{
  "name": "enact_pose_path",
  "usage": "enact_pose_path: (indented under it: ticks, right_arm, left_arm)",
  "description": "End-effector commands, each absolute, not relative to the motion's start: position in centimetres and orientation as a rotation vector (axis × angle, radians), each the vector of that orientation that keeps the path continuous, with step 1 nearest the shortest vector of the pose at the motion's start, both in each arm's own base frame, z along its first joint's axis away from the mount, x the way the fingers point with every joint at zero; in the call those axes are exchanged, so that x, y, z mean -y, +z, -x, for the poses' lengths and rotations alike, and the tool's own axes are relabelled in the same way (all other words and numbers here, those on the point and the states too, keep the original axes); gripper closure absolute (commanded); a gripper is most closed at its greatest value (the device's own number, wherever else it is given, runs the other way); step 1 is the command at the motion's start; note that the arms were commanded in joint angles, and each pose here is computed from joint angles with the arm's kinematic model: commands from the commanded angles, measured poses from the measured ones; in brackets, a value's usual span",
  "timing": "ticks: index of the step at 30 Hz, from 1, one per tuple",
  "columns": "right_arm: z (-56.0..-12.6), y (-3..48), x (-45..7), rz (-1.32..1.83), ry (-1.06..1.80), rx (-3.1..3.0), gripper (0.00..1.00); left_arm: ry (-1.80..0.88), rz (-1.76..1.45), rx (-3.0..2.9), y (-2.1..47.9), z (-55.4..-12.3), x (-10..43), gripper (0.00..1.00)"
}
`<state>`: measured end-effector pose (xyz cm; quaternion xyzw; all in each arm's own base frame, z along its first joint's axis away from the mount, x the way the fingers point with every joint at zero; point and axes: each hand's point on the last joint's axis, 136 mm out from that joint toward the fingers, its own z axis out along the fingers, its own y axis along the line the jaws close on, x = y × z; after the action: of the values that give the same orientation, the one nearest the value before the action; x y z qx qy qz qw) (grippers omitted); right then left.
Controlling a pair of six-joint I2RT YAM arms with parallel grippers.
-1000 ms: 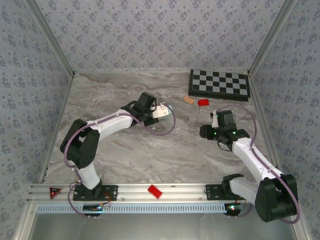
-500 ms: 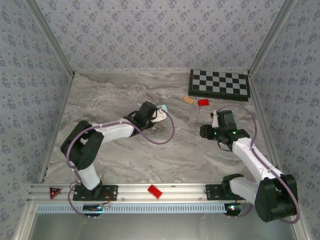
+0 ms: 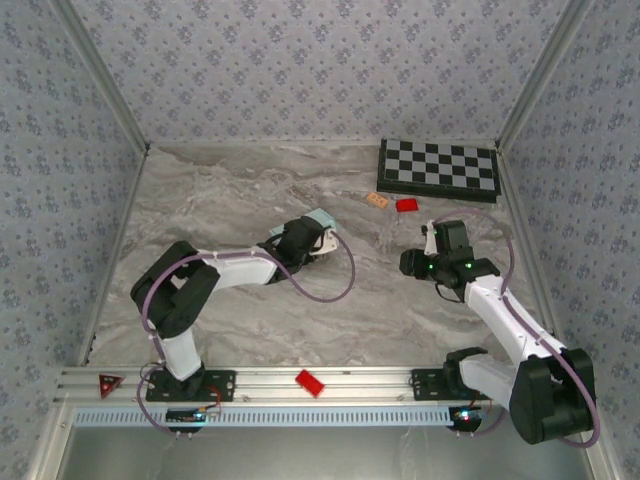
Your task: Fold the paper box
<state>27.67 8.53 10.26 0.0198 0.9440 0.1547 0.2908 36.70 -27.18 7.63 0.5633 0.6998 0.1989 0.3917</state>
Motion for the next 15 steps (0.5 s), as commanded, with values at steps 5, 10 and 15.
enact_pose_path:
  ticks: [5, 10, 15]
  right_arm:
    - [-27.5, 10.0, -8.3, -0.072, 0.416, -2.52, 0.53]
    - [-27.5, 10.0, -8.2, -0.076, 0.411, -2.518, 0.53]
    - [-27.5, 10.0, -8.2, -0.082, 0.412, -2.519, 0.53]
  left_arm:
    - [0.432, -1.42, -1.795, 7.5, -36.3, 28.3, 0.23]
    - [0.362, -1.409, -1.816, 7.7, -35.8, 28.8, 0.13]
    - [0.28, -1.411, -1.823, 8.3, -35.1, 29.3, 0.04]
